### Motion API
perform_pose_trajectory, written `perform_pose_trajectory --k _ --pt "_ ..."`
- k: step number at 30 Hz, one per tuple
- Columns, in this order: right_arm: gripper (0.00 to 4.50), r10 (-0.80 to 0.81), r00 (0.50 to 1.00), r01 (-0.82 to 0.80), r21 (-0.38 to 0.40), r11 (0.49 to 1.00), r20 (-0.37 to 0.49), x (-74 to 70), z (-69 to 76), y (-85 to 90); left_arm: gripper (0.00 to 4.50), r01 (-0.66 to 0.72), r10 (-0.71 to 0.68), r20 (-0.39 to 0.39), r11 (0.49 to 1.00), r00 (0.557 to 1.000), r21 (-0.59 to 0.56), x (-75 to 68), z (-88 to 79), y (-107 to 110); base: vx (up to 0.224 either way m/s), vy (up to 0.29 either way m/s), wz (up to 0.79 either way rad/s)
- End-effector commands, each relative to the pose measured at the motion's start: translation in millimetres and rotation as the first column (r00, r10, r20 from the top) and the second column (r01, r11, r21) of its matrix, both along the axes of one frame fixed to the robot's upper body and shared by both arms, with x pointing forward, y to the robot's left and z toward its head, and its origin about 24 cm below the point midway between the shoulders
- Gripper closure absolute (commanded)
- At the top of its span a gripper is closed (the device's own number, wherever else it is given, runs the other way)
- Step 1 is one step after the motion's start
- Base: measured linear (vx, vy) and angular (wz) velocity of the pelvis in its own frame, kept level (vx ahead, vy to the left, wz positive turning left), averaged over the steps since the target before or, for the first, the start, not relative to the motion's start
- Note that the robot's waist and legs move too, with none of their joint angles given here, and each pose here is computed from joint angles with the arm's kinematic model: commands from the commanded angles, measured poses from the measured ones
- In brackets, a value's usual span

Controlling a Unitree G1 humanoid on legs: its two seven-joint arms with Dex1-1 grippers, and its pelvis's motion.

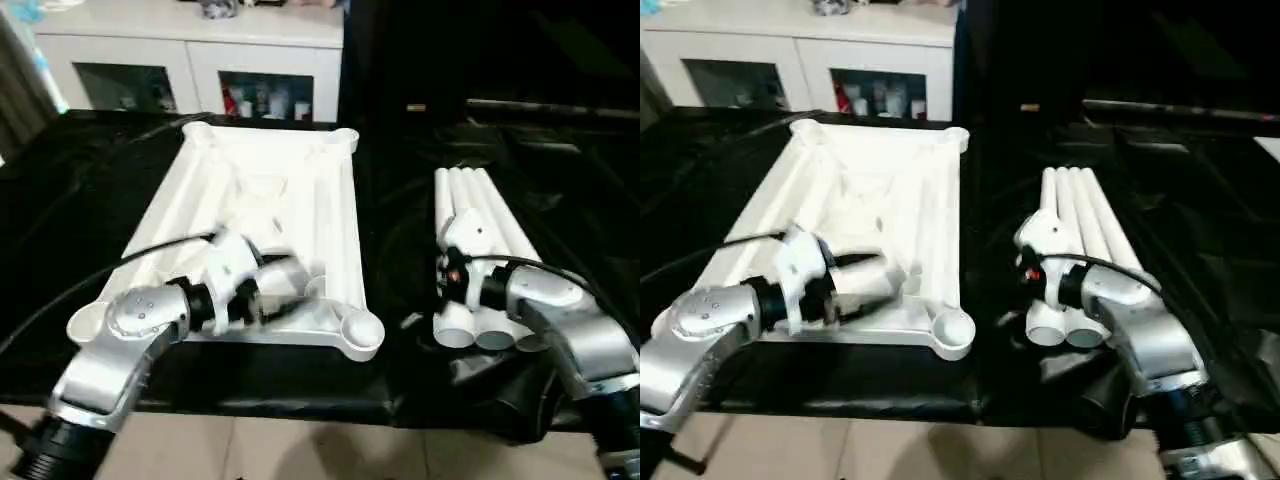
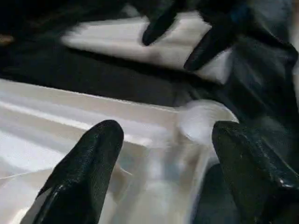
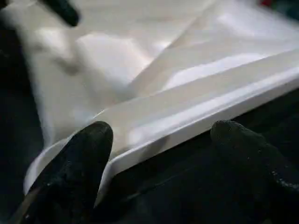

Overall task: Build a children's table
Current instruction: Move table base

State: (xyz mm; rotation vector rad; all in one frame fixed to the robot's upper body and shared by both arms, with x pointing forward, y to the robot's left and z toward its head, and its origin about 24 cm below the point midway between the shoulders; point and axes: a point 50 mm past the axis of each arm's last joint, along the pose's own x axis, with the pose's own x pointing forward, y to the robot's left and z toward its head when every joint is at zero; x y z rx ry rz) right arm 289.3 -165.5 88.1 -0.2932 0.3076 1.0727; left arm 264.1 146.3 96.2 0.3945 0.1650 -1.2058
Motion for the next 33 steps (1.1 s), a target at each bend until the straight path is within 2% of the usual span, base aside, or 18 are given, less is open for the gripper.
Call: perform_pose_trajectory --k 1,4,7,11,13,14,17,19,23,26,33 --pt "0.75 0.113 0.993 -0.114 -0.034 0.993 -0.019 -4.2 5.4 5.0 0.91 0.13 -0.129 -0.024 0.986 0.991 0.105 -0.9 -1.5 -6.5 0.0 0.0 0.0" --pt "0.75 0.143 0.989 -0.145 -0.05 0.988 -0.033 -8.3 4.9 5.8 1.26 0.167 -0.158 -0.072 0.976 0.985 0.14 -1.0 -5.2 -4.2 0.0 0.0 0.0" --pt "0.75 0.17 0.984 -0.174 -0.066 0.983 -0.054 -13.6 4.0 5.6 1.4 0.191 -0.171 -0.118 0.964 0.978 0.183 -2.1 -10.3 0.1 0.0 0.0 0.0" --pt "0.75 0.178 0.982 -0.182 -0.073 0.98 -0.062 -16.6 5.5 2.8 1.73 0.187 -0.153 -0.151 0.952 0.977 0.242 0.5 -17.7 2.9 0.0 0.0 0.0" --pt "0.75 0.187 0.981 -0.191 -0.075 0.979 -0.061 -18.4 6.6 2.9 1.85 0.174 -0.136 -0.155 0.948 0.979 0.266 4.3 -19.4 6.6 0.0 0.0 0.0" --pt "0.75 0.189 0.98 -0.193 -0.081 0.978 -0.056 -18.6 7.1 1.2 2.05 0.168 -0.128 -0.156 0.946 0.979 0.277 6.8 -20.1 7.1 0.0 0.0 0.0" --pt "0.75 0.178 0.983 -0.181 -0.128 0.975 -0.036 -16.9 2.4 0.3 2.25 0.146 -0.091 -0.186 0.941 0.978 0.306 12.0 -23.4 14.7 0.0 0.0 0.0" --pt "0.75 0.18 0.983 -0.183 -0.122 0.975 -0.04 -17.3 2.8 0.6 2.41 0.134 -0.088 -0.162 0.945 0.983 0.298 16.4 -23.1 13.6 0.0 0.0 0.0" --pt "0.75 0.178 0.983 -0.182 -0.133 0.974 -0.04 -17.2 1.8 0.2 2.72 0.138 -0.093 -0.163 0.945 0.982 0.297 18.5 -23.8 12.4 0.0 0.0 0.0" --pt "0.75 0.176 0.983 -0.181 -0.163 0.97 -0.046 -17.5 -2.8 -1.9 2.98 0.162 -0.106 -0.191 0.937 0.976 0.309 21.4 -28.2 10.6 0.0 0.0 0.0" --pt "0.75 0.168 0.985 -0.17 -0.171 0.971 -0.026 -13.2 -0.4 -2.6 3.56 0.174 -0.108 -0.216 0.932 0.97 0.318 24.5 -31.3 13.6 0.0 0.0 0.0"
